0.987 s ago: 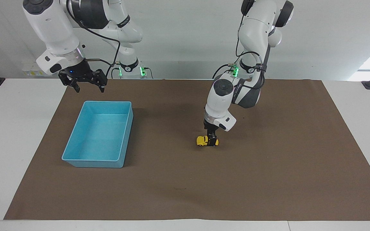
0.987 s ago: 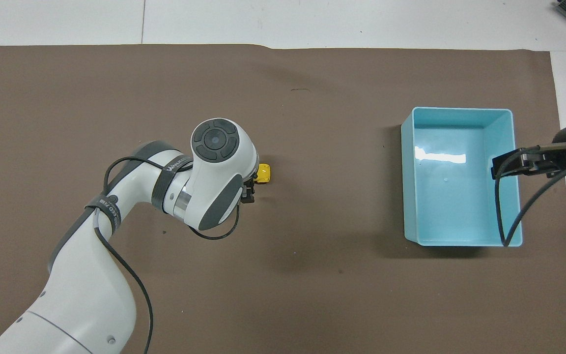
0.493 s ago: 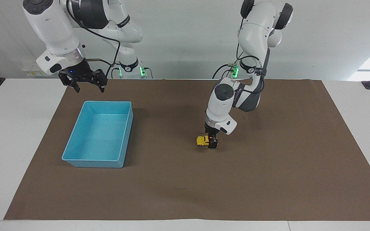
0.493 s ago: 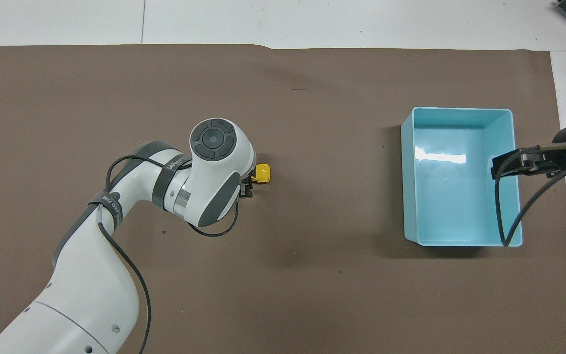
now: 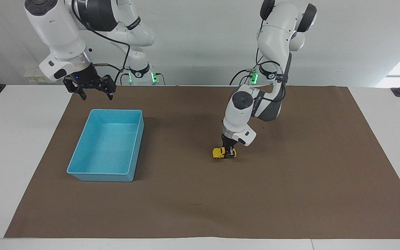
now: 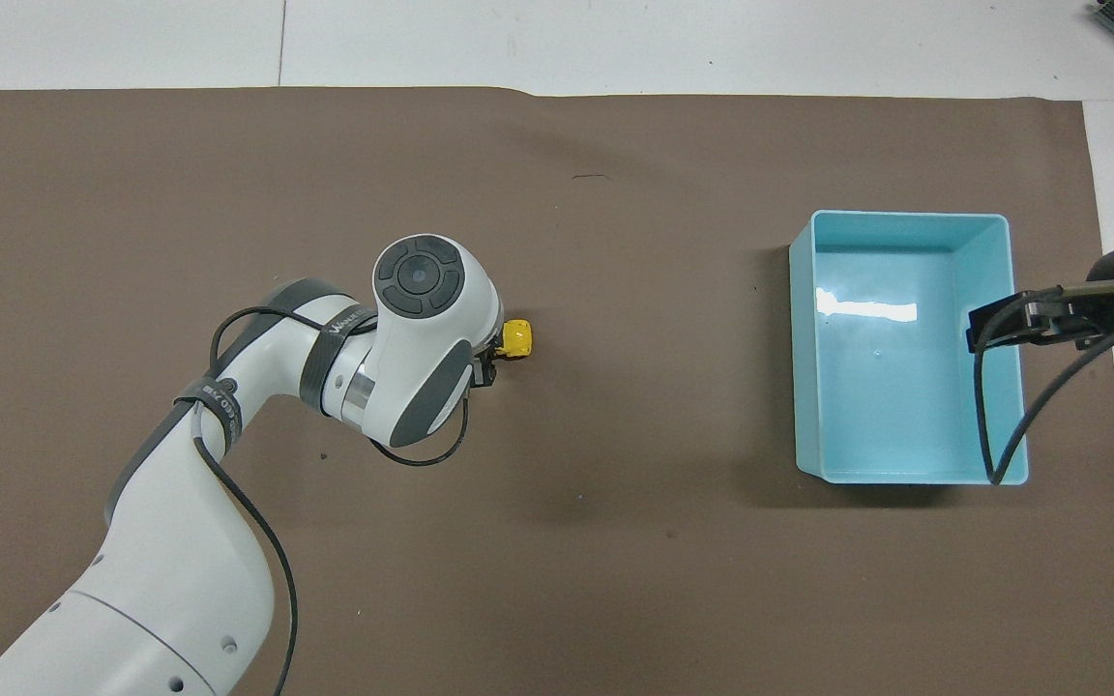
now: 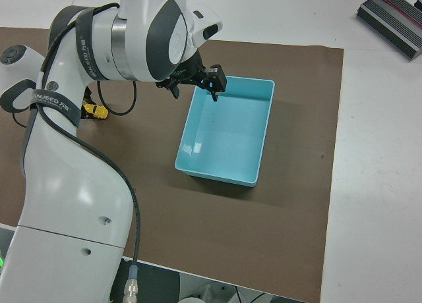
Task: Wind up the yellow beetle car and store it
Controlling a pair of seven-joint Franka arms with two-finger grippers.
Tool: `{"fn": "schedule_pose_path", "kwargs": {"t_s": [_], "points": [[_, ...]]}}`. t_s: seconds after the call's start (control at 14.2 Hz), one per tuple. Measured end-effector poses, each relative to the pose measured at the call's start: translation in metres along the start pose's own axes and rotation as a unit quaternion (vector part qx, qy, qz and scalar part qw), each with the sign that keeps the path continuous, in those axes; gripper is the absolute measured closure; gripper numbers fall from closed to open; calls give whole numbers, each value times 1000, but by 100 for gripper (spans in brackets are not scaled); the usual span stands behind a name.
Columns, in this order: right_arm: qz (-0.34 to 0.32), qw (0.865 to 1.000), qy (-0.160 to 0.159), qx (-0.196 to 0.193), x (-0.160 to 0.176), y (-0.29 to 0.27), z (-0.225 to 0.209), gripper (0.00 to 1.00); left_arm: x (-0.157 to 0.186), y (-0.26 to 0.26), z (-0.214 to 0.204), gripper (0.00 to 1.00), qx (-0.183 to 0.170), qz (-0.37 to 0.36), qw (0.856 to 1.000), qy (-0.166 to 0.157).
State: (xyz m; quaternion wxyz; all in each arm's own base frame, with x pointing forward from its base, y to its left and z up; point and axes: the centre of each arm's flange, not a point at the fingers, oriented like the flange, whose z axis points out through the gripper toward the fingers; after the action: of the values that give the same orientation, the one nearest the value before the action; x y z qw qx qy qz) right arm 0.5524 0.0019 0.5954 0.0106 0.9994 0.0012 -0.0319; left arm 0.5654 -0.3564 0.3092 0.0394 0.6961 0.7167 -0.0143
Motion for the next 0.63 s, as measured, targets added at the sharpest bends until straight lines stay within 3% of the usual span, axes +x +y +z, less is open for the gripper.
{"fn": "schedule_pose_path", "kwargs": {"t_s": [0.35,0.63], "points": [[0,1000,0,0,0,0,0,0,13,2,0,54,2,12,1000,3],[0,1000,0,0,0,0,0,0,56,12,-3,54,4,23,1000,8]]}}
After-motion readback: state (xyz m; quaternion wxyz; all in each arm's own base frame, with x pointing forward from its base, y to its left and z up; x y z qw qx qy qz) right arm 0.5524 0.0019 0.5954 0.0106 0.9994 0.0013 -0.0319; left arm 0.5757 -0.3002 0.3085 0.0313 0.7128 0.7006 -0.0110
